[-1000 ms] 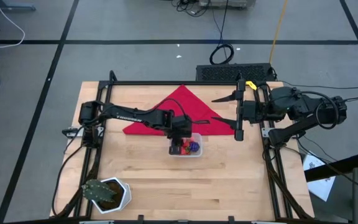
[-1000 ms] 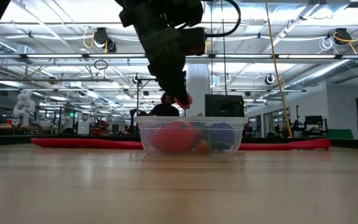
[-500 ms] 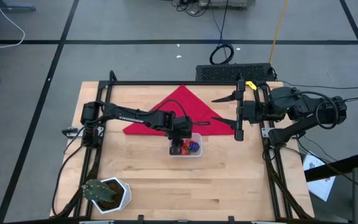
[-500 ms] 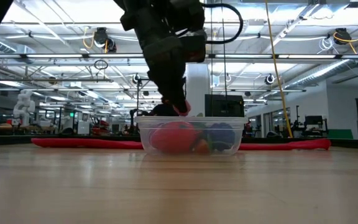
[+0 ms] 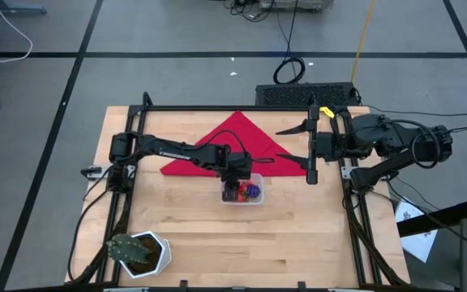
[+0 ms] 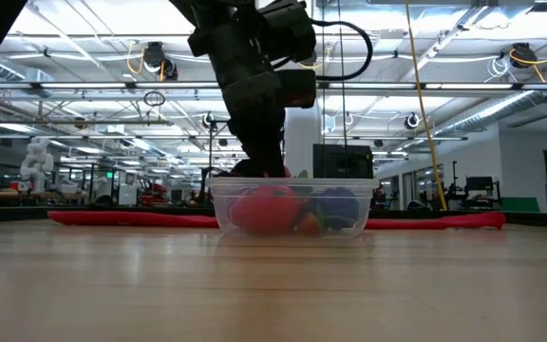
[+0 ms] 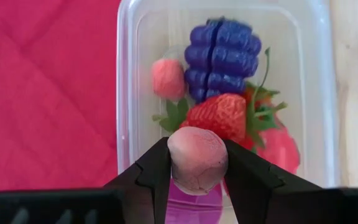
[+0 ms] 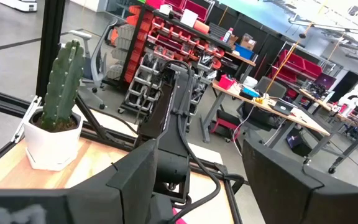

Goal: Pick and placing Produce into tupperware
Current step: Put the pink peach in the transparent bin

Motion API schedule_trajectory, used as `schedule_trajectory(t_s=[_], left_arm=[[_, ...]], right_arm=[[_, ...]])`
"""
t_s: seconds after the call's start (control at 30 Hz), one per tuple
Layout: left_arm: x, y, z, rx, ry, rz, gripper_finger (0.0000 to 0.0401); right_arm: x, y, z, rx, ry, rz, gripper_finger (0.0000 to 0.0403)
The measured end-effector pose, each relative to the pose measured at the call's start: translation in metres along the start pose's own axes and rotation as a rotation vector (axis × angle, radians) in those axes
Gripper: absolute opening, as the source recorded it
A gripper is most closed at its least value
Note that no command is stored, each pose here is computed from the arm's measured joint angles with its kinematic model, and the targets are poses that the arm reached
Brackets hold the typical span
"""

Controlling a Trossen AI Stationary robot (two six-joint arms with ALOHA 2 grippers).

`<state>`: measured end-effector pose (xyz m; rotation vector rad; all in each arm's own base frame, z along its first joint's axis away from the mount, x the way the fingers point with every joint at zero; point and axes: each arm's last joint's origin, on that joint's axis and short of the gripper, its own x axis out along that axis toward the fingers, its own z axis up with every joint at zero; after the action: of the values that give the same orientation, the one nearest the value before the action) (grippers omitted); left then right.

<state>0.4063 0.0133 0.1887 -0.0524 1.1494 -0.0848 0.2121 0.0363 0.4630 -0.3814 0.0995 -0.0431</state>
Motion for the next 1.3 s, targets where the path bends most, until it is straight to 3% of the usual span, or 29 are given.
schedule_trajectory(t_s=[1.3], left_arm=[[0.011,0.001,-0.002,-0.053,0.027,0.024,0.0129]], right_arm=[[0.000,0.000,0.000,0.008,0.000,0.002,0.0228]])
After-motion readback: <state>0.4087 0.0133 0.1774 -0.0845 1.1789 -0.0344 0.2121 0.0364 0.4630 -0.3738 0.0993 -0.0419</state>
